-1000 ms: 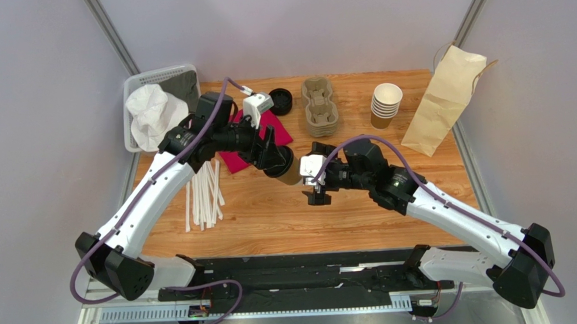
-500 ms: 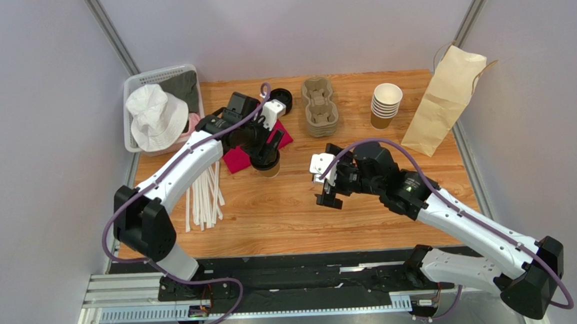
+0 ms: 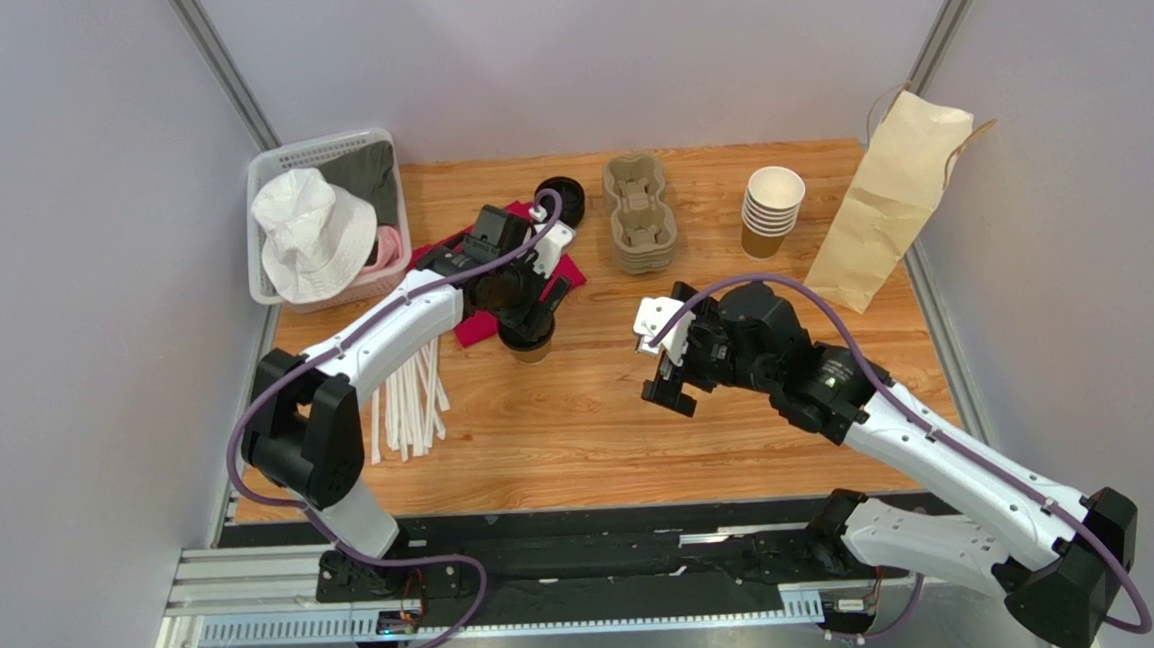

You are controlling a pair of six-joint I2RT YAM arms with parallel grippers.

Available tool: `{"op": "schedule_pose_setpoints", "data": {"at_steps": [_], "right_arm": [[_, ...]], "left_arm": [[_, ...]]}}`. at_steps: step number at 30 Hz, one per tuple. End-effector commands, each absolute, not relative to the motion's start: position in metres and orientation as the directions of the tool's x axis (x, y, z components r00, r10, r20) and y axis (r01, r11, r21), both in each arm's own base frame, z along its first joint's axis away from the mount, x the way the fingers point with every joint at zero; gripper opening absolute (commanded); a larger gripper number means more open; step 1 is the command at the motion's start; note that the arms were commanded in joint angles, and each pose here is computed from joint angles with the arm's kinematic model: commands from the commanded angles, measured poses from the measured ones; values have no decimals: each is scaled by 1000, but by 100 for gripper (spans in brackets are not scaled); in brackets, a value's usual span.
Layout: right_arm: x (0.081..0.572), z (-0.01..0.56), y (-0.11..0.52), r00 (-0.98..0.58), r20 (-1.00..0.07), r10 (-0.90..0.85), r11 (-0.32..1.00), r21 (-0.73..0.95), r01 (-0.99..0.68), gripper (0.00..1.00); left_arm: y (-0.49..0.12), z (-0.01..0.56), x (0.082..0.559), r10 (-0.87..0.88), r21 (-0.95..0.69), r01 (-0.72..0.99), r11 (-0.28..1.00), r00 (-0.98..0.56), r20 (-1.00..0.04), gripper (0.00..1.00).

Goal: Pack the takeout coffee

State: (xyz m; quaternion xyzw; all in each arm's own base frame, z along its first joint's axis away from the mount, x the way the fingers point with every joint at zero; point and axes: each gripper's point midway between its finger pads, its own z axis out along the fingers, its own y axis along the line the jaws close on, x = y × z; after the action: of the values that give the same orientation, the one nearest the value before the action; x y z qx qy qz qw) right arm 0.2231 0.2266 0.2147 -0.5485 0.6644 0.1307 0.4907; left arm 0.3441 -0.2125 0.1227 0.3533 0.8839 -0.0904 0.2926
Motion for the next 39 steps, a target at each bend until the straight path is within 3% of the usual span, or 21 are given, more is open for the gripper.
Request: {"op": "schedule_pose_setpoints", "data": {"at_steps": [1, 4, 5, 6, 7, 9, 21, 27, 32, 39], "right_arm": [[226, 225, 225, 77, -814, -575, 402, -363, -841, 100], [227, 227, 225, 80, -815, -574, 402, -366, -840, 100], [227, 227, 225, 83, -814, -575, 400, -368, -839, 100], [227, 228, 226, 84, -815, -574, 401, -369, -839, 100], [227, 229, 226, 84, -815, -574, 401, -369, -839, 100], [228, 229, 226, 86, -814, -574, 400, -370, -838, 100], [228, 249, 227, 81, -838, -539, 430, -357, -829, 100], [239, 303, 217, 71, -876, -477, 525, -348, -777, 100], [252, 330, 186, -78, -891, -447, 648, -263, -715, 100], [273, 353, 91, -284, -895, -344, 844, -162, -511, 100]], "left_arm": [[-216, 122, 352, 581, 79, 684, 725, -546, -604, 43], [-214, 119, 350, 586, 81, 682, 727, -554, -592, 60], [-213, 121, 349, 583, 79, 680, 729, -555, -594, 74], [-213, 120, 348, 584, 78, 681, 728, -557, -590, 77], [-213, 121, 348, 585, 77, 683, 726, -556, -590, 89], [-212, 123, 346, 588, 75, 685, 725, -558, -586, 98], [-211, 175, 349, 565, 113, 672, 732, -505, -652, 99], [-198, 252, 352, 493, 137, 629, 765, -437, -752, 99], [-177, 321, 331, 348, 62, 590, 805, -385, -855, 99], [-154, 347, 286, 282, 10, 621, 784, -341, -897, 99]]}}
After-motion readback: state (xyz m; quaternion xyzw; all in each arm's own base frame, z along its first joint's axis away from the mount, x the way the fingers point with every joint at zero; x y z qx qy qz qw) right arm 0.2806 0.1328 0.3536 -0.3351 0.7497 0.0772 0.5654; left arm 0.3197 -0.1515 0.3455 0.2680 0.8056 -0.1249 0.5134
